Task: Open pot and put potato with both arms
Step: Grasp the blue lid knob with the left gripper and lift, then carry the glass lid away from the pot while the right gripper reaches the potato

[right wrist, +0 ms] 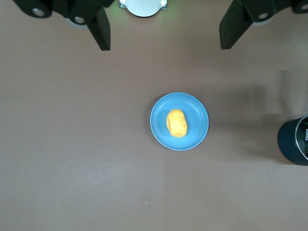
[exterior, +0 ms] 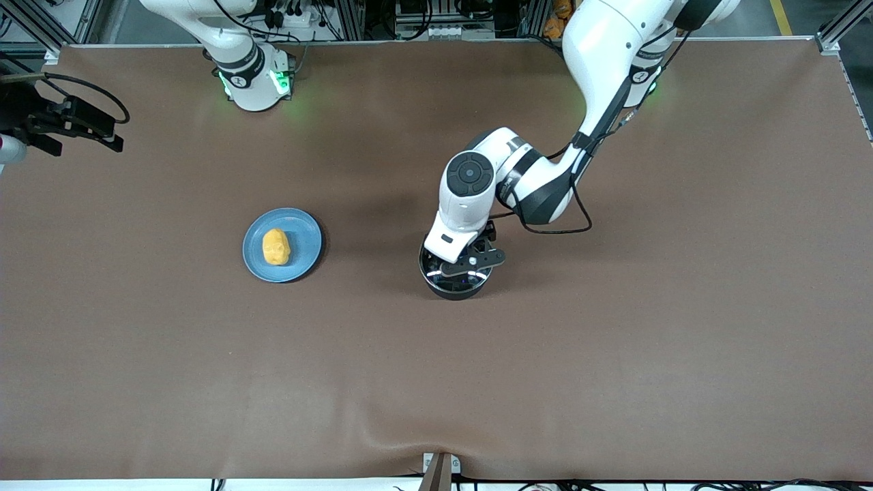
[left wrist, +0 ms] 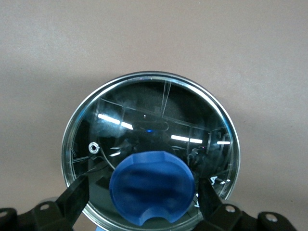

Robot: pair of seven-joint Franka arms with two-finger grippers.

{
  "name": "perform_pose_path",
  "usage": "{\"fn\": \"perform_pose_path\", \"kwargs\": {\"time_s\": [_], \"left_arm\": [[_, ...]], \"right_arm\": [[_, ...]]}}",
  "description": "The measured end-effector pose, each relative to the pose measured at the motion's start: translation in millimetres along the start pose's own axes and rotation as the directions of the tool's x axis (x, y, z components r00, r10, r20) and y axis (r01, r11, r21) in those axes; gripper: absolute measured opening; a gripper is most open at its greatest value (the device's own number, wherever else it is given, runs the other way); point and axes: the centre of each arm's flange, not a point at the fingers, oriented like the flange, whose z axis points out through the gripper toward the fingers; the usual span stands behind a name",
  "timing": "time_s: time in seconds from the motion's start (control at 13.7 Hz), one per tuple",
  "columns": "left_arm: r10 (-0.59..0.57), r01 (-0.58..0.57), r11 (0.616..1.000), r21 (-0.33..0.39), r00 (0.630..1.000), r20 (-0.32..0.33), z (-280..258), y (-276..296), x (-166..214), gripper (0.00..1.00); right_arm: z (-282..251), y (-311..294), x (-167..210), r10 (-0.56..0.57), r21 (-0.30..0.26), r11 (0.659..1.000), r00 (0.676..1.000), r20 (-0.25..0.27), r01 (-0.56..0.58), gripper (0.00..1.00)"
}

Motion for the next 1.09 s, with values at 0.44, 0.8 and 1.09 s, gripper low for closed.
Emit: {"fn": "perform_pose_path", "kwargs": {"time_s": [0.44,0.8,1.09], "left_arm": [[0.000,0.000,1.000,-0.004,1.000,-0.004,4.3,0.8,0.4,0.91],[-0.017,0.017,1.000,-0.015,1.000,-0.012,1.1,3.0,1.3,0.60],[-0.035,0.033,0.998,-0.054,0.998,-0.044,-28.6,3.7,13.9,0.60]], "right_arm": [[0.0,-0.2,0.0,0.000,0.001,1.000,1.000,0.000,0.000,1.00],[0.1,-0.4,0.0,-0.001,0.003,1.000,1.000,0.000,0.001,1.00],[0.1,-0.5,0.0,-0.001,0.004,1.000,1.000,0.001,0.001,1.00]]}}
